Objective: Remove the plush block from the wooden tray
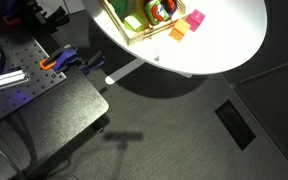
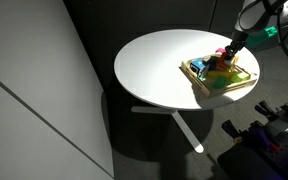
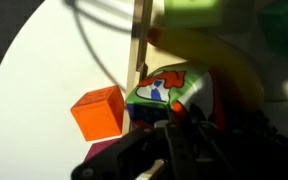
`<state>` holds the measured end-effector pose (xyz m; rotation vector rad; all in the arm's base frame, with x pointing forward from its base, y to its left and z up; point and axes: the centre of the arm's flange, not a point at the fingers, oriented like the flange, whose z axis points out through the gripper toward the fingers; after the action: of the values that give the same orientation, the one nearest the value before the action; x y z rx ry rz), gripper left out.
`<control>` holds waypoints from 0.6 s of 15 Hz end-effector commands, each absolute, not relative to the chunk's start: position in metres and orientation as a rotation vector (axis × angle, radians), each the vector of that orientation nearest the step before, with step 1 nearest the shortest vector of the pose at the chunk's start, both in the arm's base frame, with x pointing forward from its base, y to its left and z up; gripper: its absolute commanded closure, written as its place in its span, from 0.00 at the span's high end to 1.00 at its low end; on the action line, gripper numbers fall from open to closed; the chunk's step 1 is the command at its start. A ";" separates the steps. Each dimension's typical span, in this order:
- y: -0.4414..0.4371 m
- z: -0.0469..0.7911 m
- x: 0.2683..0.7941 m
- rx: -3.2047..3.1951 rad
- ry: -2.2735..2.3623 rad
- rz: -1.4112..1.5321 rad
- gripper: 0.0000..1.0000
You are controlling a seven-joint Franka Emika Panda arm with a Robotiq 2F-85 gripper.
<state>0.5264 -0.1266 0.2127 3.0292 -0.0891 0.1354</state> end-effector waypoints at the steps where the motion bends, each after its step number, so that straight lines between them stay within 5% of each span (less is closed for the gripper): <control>1: -0.141 0.247 0.533 3.050 -0.192 0.123 0.03; 9: -0.154 0.308 0.574 3.010 -0.370 0.342 0.03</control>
<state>0.5541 -0.1517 0.2840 3.0317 -0.2747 0.2358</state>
